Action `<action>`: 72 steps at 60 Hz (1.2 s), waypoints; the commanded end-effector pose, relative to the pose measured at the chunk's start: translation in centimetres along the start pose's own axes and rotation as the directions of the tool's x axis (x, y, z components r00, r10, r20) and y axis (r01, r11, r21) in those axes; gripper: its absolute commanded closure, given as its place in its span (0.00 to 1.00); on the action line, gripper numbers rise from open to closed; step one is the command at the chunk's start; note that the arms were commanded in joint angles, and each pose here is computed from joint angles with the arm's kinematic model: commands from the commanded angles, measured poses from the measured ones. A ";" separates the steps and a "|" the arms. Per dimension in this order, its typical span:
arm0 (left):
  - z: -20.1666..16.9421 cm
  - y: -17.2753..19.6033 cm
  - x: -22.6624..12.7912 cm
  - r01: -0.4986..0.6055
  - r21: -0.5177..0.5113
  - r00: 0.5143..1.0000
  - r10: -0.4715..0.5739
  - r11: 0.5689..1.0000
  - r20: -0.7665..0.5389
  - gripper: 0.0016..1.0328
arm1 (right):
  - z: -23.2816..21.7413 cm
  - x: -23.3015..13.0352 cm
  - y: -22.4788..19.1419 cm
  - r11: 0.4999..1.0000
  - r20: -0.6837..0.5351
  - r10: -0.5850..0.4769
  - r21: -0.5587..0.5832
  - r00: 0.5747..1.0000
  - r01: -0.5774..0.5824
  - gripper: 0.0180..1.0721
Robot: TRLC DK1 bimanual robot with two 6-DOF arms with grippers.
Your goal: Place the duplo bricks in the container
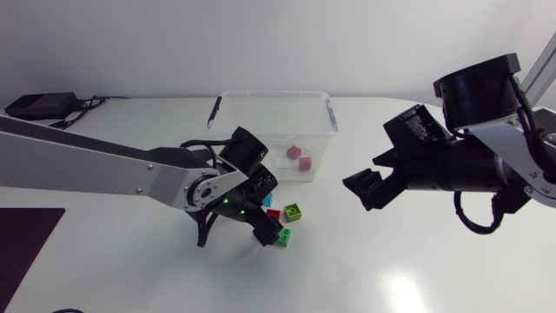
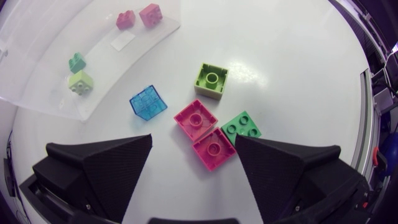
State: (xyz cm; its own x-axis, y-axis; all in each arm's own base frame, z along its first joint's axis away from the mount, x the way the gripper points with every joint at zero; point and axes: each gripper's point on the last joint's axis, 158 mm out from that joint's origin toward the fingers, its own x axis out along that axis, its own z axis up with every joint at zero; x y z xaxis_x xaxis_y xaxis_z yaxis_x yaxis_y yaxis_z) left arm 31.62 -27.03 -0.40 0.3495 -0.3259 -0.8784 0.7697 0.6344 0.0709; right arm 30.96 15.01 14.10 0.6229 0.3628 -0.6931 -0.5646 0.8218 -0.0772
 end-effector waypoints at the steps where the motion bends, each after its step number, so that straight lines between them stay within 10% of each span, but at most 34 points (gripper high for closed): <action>1: 0.4 0.2 0.4 -0.005 -0.024 1.000 0.004 1.000 -0.003 0.10 | -0.9 0.1 -0.2 1.000 -0.010 -0.004 -0.015 1.000 0.004 0.06; 72: -4.8 2.7 1.6 -0.054 -0.038 0.989 0.048 0.998 -0.140 0.10 | -2.4 0.2 0.2 1.000 -0.033 0.004 -0.020 0.999 -0.005 0.06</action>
State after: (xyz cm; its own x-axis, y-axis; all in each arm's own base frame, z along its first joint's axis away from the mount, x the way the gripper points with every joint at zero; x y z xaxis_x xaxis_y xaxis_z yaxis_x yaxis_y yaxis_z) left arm 32.67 -24.27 -2.28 0.3445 -0.2407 -0.9074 0.7265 0.6806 0.0953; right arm 30.33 14.35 13.13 0.6154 0.3513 -0.7056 -0.5655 0.8204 -0.0848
